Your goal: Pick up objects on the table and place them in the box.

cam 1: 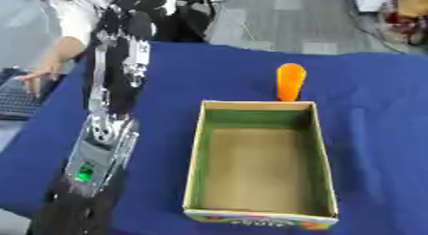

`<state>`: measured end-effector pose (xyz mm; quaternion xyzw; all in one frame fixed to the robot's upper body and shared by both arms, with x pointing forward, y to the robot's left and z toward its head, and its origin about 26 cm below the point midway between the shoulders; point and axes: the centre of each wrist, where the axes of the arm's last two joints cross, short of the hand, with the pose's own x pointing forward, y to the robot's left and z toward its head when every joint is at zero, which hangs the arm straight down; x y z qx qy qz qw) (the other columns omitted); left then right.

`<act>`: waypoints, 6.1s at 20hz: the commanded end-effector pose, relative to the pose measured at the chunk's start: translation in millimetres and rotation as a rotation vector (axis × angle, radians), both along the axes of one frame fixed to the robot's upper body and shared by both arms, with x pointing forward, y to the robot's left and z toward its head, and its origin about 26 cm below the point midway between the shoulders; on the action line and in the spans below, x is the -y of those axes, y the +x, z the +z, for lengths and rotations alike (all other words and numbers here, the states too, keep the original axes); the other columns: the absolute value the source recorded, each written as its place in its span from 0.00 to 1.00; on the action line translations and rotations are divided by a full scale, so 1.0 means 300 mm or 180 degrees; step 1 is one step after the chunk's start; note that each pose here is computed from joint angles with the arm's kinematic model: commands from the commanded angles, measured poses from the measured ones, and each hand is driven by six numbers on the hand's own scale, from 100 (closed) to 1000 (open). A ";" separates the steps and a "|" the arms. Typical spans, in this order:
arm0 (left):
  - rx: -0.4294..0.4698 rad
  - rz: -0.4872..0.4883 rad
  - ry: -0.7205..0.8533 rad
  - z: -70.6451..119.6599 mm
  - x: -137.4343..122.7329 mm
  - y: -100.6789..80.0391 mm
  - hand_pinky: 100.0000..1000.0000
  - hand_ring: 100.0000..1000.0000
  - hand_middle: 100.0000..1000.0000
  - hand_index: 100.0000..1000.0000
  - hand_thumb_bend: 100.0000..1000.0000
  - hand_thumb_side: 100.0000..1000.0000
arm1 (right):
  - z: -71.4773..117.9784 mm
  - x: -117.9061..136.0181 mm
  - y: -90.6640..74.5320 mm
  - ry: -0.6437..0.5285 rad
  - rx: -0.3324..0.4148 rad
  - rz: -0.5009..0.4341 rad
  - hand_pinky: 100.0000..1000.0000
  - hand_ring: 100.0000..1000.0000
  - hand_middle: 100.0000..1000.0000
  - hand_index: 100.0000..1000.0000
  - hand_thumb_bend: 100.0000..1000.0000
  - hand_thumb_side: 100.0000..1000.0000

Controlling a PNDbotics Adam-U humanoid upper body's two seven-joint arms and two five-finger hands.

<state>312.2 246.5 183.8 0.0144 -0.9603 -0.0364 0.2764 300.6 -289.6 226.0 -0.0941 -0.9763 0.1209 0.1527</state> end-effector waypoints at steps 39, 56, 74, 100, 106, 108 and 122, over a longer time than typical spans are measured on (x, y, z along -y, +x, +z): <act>-0.0002 -0.0103 0.0078 0.006 0.003 -0.009 0.81 0.74 0.78 0.80 0.81 0.49 | 0.184 0.006 0.354 -0.2807 -0.0717 -0.1430 0.69 0.74 0.75 0.82 0.18 1.00; 0.0030 -0.0174 0.0010 0.014 0.018 -0.012 0.81 0.74 0.78 0.80 0.81 0.49 | -0.027 -0.200 0.554 -0.3480 -0.0751 -0.1495 0.72 0.76 0.79 0.84 0.17 1.00; 0.0256 -0.0364 -0.0091 0.077 0.062 -0.024 0.81 0.74 0.78 0.80 0.82 0.49 | 0.012 -0.230 0.621 -0.3505 -0.0571 -0.1750 0.72 0.77 0.84 0.88 0.30 1.00; 0.0428 -0.0502 -0.0118 0.124 0.085 -0.017 0.82 0.74 0.78 0.80 0.82 0.49 | 0.093 -0.216 0.642 -0.3470 -0.0419 -0.2100 0.82 0.82 0.89 0.94 0.61 1.00; 0.0437 -0.0517 -0.0112 0.127 0.086 -0.017 0.82 0.74 0.77 0.80 0.82 0.49 | 0.088 -0.196 0.648 -0.3517 -0.0495 -0.2145 0.82 0.82 0.89 0.94 0.60 1.00; 0.0444 -0.0523 -0.0112 0.129 0.087 -0.016 0.82 0.74 0.77 0.80 0.82 0.49 | 0.089 -0.191 0.650 -0.3530 -0.0518 -0.2165 0.82 0.82 0.89 0.94 0.60 1.00; 0.0496 -0.0540 -0.0122 0.142 0.088 -0.014 0.82 0.74 0.77 0.80 0.83 0.49 | 0.056 -0.088 0.648 -0.3561 -0.0739 -0.2336 0.81 0.82 0.89 0.94 0.58 1.00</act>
